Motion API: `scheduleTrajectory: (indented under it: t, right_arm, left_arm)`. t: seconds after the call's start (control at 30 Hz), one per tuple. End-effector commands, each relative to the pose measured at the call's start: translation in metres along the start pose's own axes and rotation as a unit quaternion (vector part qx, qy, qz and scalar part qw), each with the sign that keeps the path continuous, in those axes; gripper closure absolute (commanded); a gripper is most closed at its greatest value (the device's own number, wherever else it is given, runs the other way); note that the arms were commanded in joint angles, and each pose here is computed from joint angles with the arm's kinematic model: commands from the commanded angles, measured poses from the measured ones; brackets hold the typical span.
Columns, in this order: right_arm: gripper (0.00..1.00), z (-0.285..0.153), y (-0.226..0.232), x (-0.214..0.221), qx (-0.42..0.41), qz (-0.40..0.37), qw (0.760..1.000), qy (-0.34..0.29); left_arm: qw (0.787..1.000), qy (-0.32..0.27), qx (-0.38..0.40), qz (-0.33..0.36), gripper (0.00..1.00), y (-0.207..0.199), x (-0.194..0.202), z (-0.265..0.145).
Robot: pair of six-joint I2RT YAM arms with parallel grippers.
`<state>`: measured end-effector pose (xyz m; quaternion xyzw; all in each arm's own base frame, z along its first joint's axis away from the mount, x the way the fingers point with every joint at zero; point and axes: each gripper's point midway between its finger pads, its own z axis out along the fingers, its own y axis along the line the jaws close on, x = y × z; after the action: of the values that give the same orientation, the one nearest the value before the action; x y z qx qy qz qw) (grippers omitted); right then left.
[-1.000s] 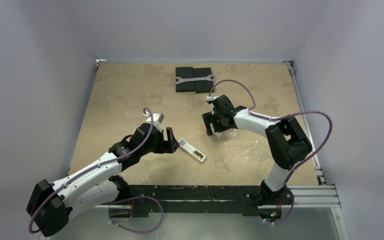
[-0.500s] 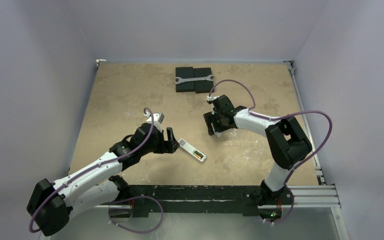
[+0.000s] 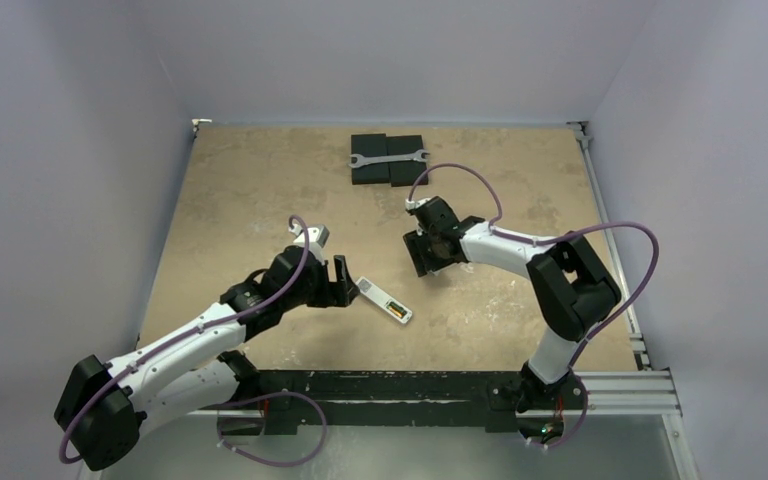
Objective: Load the batteries into the remote control
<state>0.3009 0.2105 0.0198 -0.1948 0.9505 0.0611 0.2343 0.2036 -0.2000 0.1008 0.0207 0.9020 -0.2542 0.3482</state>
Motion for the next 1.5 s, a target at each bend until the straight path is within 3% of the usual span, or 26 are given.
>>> scheduleTrajectory:
  t: [0.0, 0.63, 1.03, 1.47]
  right_arm:
    - [0.41, -0.006, 0.002, 0.016, 0.008, 0.002, 1.0, 0.027]
    - [0.58, -0.007, 0.011, 0.032, 0.01, 0.0, 0.999, 0.041]
    - [0.79, -0.017, 0.018, 0.027, 0.002, 0.0, 1.0, 0.031]
    - [0.81, -0.046, 0.031, 0.016, -0.024, -0.009, 1.0, -0.004]
  left_arm:
    - [1.0, -0.021, 0.019, 0.0, 0.22, -0.011, -0.015, -0.002]
    - [1.0, -0.022, 0.018, 0.0, 0.22, -0.01, -0.015, -0.003]
    - [1.0, -0.017, 0.019, 0.0, 0.22, -0.011, -0.014, 0.001]
    - [1.0, -0.017, 0.017, 0.0, 0.21, -0.011, -0.015, 0.003]
